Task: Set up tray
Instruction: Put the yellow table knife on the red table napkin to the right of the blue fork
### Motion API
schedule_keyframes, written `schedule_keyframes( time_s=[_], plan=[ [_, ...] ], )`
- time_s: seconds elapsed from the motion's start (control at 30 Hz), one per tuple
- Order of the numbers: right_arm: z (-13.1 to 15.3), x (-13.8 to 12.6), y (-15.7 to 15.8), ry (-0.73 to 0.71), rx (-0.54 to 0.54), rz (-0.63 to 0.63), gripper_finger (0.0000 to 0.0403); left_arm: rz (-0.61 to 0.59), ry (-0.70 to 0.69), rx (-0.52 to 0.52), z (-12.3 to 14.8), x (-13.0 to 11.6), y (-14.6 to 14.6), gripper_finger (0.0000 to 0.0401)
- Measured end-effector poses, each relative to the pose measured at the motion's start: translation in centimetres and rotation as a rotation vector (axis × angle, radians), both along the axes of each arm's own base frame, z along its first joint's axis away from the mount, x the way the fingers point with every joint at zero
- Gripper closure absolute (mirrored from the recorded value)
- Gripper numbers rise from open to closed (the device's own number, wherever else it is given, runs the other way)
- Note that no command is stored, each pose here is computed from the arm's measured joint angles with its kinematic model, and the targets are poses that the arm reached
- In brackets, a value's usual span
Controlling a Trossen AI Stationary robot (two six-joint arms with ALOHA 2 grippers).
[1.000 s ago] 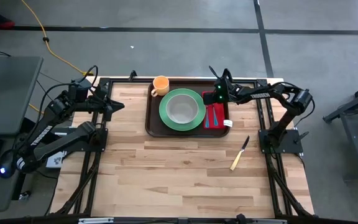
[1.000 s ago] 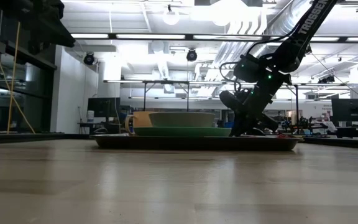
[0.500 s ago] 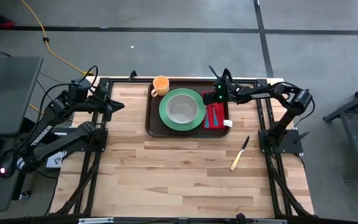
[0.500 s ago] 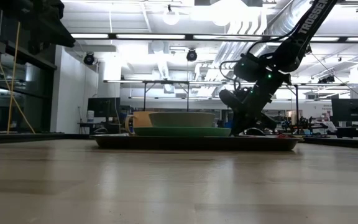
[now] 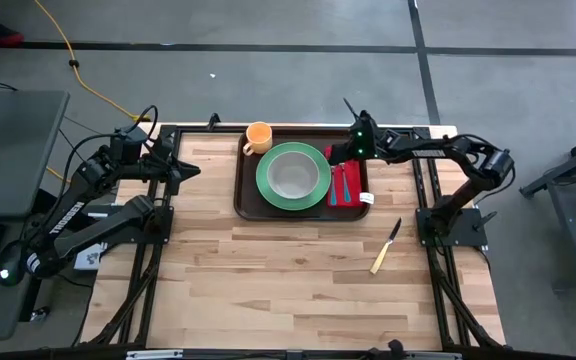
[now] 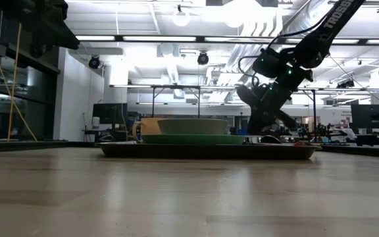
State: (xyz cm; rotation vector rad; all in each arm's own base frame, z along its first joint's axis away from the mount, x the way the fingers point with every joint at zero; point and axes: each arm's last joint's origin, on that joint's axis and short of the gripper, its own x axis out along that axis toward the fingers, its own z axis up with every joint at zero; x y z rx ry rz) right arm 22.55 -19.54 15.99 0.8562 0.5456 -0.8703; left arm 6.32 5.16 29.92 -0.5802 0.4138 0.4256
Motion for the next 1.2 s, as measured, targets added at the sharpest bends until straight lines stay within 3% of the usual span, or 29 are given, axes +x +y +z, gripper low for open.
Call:
schedule_keyframes(
  time_s=[0.27, 0.4, 0.73, 1.2],
  plan=[
    [3.2, -1.1, 1.0, -0.043, -0.05, 0.014, 0.038, 0.0, 0.0, 0.0, 0.0, 0.0, 0.0, 0.0309],
    [5.4, -2.6, 2.9, -0.038, -0.019, 0.035, 0.038, 0.0, 0.0, 0.0, 0.0, 0.0, 0.0, 0.0309],
    [8.5, -7.0, 9.6, 0.009, 0.264, -0.013, 0.038, 0.0, 0.0, 0.0, 0.0, 0.0, 0.0, 0.0309],
    [10.2, -8.9, 16.2, -0.054, 0.525, -0.018, 0.038, 0.0, 0.0, 0.0, 0.0, 0.0, 0.0, 0.0309]
  ],
)
